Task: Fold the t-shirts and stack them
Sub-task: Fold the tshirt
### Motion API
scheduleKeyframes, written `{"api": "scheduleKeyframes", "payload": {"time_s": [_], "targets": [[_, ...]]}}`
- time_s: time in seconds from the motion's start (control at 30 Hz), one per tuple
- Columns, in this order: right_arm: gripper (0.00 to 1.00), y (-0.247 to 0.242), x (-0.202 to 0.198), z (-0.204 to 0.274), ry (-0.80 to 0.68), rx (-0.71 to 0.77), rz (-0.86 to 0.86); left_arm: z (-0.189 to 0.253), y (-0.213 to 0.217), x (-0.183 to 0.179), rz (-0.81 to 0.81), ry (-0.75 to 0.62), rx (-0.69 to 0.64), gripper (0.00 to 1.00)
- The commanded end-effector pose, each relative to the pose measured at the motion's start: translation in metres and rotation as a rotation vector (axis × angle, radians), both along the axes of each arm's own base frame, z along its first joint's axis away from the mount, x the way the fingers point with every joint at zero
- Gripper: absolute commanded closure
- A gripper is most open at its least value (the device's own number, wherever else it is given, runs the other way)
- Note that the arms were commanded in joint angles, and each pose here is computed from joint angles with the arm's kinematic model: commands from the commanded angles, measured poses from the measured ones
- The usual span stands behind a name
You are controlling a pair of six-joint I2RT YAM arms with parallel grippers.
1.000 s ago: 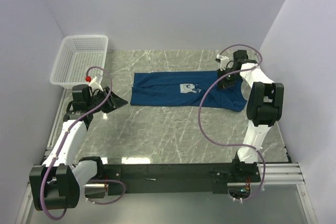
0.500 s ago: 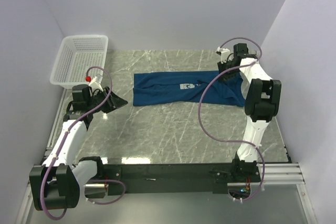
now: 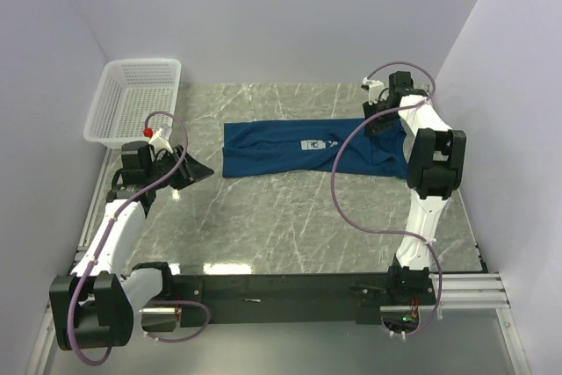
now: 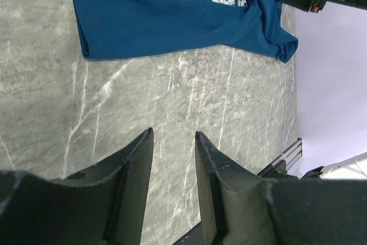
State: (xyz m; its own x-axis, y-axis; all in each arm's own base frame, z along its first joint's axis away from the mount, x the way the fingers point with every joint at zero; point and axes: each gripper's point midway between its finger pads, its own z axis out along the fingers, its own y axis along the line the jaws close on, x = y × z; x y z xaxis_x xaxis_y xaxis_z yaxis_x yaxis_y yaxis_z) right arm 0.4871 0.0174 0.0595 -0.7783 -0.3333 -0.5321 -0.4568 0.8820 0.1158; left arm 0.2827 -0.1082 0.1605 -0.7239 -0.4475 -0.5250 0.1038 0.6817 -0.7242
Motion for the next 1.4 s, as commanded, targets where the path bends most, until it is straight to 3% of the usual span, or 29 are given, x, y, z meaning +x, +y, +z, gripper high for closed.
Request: {"api": "scheduleKeyframes", "payload": {"time_s": [0.0,0.07,0.13,0.33,0.43,0.47,0.5,0.6,0.7,1.17,1.37], "targets": [[0.81,0.003,0.019,0.017,-0.056,0.025,-0.011,0.008,-0.001,0.003,-0.021,-0.053,0.004,0.59],[0.86,0.002,0.024,0.02,-0.078,0.018,-0.019,0.008,-0.001,0.004,-0.019,-0.052,0.004,0.59],[0.99,-0.004,0.029,0.023,-0.097,-0.009,-0.047,0.007,0.0,0.003,-0.019,-0.048,0.003,0.59],[1.0,-0.023,0.058,0.036,-0.179,-0.082,-0.134,0.006,0.0,0.004,-0.018,-0.045,0.004,0.59],[1.0,-0.02,0.061,0.042,-0.173,-0.038,-0.125,0.006,0.0,0.004,-0.014,-0.046,0.007,0.59],[0.95,-0.016,0.057,0.041,-0.155,-0.022,-0.113,0.007,0.0,0.004,-0.012,-0.049,0.007,0.59],[0.83,-0.015,0.054,0.04,-0.146,-0.014,-0.11,0.007,0.0,0.003,-0.012,-0.049,0.005,0.59],[0.67,-0.012,0.043,0.029,-0.112,0.001,-0.103,0.007,0.0,0.004,-0.016,-0.048,0.005,0.59],[0.59,-0.01,0.033,0.021,-0.067,0.056,-0.104,0.007,0.0,0.004,-0.018,-0.047,0.002,0.59],[0.54,-0.006,0.022,-0.005,0.058,0.124,-0.102,0.008,0.0,0.003,-0.017,-0.05,0.003,0.59],[0.6,-0.003,0.02,-0.007,0.075,0.155,-0.093,0.008,0.0,0.004,-0.018,-0.054,0.005,0.59]]}}
